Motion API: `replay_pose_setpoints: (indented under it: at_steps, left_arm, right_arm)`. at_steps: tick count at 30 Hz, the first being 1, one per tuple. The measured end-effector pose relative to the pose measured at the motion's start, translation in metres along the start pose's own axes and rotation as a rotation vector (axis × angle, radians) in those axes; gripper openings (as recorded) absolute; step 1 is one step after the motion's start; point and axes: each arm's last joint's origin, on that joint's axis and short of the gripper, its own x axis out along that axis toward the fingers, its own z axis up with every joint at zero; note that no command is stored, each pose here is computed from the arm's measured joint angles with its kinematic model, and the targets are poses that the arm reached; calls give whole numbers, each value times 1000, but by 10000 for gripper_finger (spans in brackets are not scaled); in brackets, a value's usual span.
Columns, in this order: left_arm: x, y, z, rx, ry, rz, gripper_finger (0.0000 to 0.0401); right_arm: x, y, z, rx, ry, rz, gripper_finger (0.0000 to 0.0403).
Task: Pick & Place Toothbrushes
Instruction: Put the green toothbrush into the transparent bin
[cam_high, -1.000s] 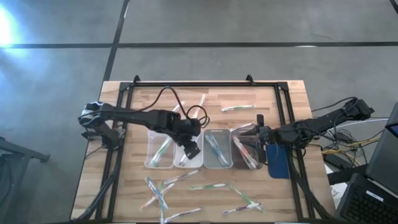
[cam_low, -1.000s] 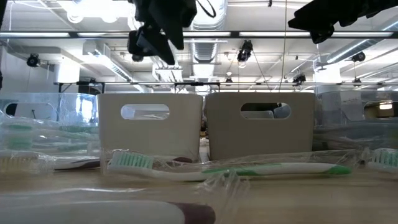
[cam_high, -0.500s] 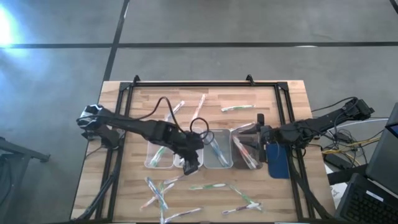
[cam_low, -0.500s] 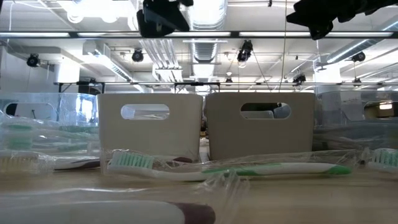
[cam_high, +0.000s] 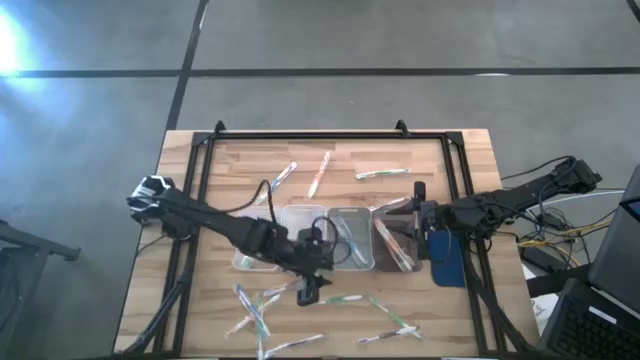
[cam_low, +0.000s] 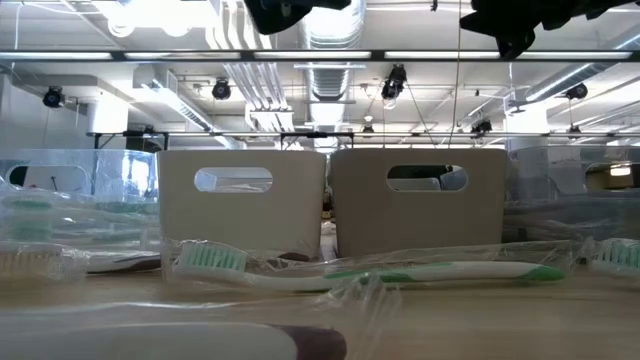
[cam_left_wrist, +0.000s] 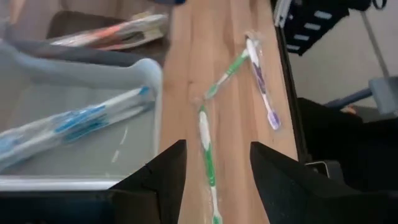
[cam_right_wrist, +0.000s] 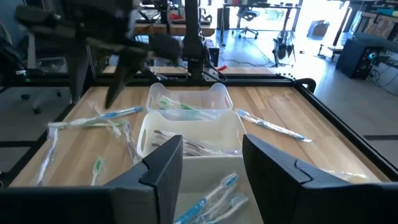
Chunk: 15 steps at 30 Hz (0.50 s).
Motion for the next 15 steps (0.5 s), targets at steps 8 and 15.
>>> replay_pose_setpoints:
  at_steps: [8, 15]
  left_arm:
    - [37, -19, -22, 92, 58, 48, 181]
    - [64, -33, -35, 139, 48, 42, 181]
  right_arm:
    - [0, 0, -1, -2, 3, 0, 128]
    - [0, 0, -1, -2, 3, 0, 101]
